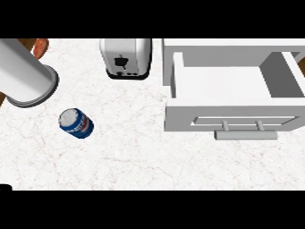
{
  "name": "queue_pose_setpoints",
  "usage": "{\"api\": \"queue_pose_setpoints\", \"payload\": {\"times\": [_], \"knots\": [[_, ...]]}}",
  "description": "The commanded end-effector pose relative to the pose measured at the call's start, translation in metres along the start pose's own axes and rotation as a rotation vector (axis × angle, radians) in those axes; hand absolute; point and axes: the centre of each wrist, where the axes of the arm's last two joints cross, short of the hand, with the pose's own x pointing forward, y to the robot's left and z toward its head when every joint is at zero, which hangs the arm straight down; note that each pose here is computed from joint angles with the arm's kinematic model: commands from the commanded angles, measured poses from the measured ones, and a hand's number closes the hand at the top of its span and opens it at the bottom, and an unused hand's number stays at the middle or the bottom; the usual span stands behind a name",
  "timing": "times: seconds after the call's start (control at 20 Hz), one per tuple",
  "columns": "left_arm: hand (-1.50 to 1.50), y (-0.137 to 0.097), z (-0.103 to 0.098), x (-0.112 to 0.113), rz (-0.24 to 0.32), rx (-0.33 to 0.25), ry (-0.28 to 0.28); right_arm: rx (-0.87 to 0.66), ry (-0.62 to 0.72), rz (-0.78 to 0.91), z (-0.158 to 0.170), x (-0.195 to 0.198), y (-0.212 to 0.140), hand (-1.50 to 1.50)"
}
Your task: Pick up the can, place it into the drawer and close the drawer
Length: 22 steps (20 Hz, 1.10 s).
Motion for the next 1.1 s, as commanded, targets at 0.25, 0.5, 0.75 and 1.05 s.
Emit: {"api": "queue_pose_setpoints", "payload": {"times": [0.25, 0.5, 0.75, 1.05], "knots": [[-1.5, -0.004, -0.029, -0.011, 0.106, 0.003, 0.061, 0.014, -0.012, -0.001, 0.027, 0.003, -0.022, -1.5], [-1.5, -0.003, -0.043, -0.016, 0.11, 0.022, 0.079, 0.019, -0.013, -0.008, 0.024, 0.021, -0.022, -1.5], [-1.5, -0.003, -0.068, -0.057, 0.099, 0.035, 0.115, -0.006, -0.025, -0.005, 0.019, 0.014, -0.022, -1.5], [-1.5, -0.026, -0.065, -0.108, 0.069, 0.037, 0.114, 0.01, -0.024, -0.019, 0.019, 0.0, -0.03, -1.5]]}}
